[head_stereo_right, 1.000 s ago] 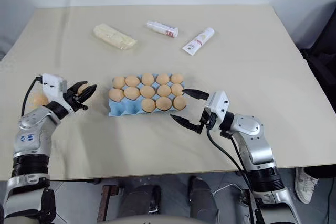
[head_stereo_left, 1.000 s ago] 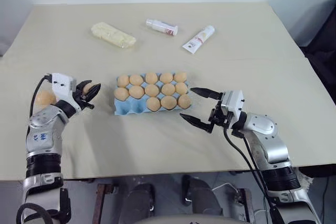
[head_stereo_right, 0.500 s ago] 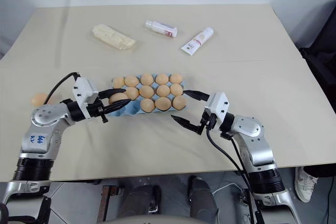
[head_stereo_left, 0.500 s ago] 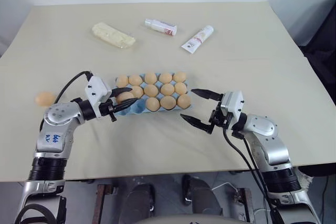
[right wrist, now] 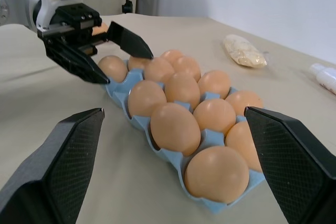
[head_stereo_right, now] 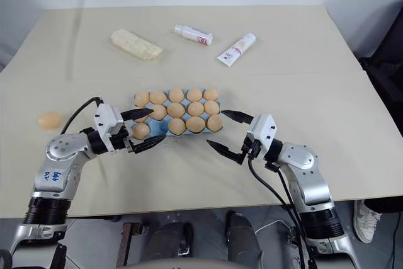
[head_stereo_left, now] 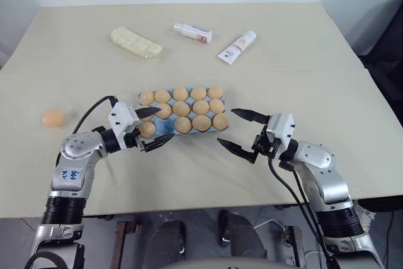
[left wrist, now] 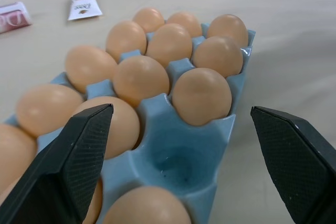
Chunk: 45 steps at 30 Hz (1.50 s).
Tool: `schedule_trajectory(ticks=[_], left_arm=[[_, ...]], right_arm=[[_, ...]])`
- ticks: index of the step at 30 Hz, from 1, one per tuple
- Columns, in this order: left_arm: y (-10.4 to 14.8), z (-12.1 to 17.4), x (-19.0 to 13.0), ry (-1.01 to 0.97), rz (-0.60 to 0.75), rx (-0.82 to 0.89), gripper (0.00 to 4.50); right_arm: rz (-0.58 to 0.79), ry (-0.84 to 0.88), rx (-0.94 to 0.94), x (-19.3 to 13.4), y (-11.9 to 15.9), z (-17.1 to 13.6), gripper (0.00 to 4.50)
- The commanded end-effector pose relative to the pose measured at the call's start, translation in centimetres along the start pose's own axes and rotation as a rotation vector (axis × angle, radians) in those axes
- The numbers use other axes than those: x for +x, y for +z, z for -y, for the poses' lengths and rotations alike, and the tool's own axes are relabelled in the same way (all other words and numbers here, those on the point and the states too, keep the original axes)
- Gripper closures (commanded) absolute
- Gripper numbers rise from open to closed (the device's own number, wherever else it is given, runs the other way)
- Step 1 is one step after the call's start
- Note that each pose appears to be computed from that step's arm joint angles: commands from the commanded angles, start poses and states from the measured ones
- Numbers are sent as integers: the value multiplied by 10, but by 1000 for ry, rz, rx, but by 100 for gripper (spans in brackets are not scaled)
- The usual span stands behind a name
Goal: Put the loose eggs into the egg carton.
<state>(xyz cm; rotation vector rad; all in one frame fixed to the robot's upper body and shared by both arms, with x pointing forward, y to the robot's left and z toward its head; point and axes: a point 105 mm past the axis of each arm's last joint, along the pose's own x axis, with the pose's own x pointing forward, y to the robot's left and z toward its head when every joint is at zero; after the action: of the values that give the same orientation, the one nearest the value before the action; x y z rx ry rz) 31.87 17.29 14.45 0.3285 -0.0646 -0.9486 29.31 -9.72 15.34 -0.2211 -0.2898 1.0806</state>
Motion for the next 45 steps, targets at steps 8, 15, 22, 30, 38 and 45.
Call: schedule_trajectory(ticks=[8,15,22,30,38,45], left_arm=[[5,-19,-50,137,-57,32,3],[-4,-13,-33,103,-67,-4,3],[-17,-9,-23,81,-108,-33,3],[-23,-13,-31,83,-153,-29,222],[5,-14,-17,64,-29,-8,282],[28,-1,5,-22,47,-4,282]], right_arm=[[43,28,-31,2,13,1,0],[52,34,-30,6,16,2,0],[50,22,-33,6,17,3,0],[51,13,-33,5,19,3,0],[55,9,-34,6,20,4,0],[53,4,-37,6,19,5,0]])
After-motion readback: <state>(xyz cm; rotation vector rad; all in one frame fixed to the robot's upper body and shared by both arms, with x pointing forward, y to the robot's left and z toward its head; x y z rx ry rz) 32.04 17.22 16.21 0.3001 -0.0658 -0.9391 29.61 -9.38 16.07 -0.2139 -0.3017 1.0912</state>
